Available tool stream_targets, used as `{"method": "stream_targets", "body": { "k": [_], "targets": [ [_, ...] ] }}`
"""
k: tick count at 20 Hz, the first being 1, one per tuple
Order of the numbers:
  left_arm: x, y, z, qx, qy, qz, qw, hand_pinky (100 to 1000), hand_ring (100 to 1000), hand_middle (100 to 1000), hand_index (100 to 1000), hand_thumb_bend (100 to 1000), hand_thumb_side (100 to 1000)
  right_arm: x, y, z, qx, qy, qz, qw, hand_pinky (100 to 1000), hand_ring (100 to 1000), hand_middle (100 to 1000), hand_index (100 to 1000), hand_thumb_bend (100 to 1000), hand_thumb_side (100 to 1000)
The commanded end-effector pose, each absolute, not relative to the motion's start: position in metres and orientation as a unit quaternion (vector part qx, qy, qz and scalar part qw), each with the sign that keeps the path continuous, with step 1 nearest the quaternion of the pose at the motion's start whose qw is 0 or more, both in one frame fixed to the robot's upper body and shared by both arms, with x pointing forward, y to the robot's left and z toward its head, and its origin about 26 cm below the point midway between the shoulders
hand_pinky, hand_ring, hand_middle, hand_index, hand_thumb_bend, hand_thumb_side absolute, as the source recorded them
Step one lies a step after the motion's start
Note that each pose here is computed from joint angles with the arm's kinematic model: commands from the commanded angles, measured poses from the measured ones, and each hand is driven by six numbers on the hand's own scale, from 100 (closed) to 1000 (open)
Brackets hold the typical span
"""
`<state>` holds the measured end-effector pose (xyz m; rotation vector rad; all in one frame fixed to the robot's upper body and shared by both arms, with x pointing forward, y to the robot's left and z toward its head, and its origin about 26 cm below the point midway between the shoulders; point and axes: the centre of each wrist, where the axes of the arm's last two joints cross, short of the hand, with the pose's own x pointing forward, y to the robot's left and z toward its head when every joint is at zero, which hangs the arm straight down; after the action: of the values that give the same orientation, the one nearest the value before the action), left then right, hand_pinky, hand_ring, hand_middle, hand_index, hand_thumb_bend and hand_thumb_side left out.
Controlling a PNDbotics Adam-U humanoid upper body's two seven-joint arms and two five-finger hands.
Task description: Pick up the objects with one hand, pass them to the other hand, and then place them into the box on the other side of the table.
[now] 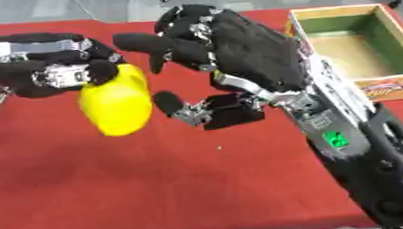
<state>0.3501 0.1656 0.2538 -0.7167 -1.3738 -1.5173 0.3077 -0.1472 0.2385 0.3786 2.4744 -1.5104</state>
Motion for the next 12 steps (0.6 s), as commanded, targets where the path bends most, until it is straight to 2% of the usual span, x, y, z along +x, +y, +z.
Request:
{"method": "stream_targets", "body": {
  "k": [1,12],
  "targets": [
    [0.3494,0.1651,0.2651,-0.289,-0.563,-0.624,0.458,593,492,438,604,100,590,0.3051,-0.1481,0.2467,0.128,0.841,-0.511,0.125,723,551,524,1000,100,198],
    [0.3474,0.1580,0.2730,-0.306,-0.580,-0.614,0.439,594,492,437,604,100,576,0.3057,-0.1480,0.2446,0.126,0.836,-0.519,0.129,725,564,533,996,100,218]
  ]
}}
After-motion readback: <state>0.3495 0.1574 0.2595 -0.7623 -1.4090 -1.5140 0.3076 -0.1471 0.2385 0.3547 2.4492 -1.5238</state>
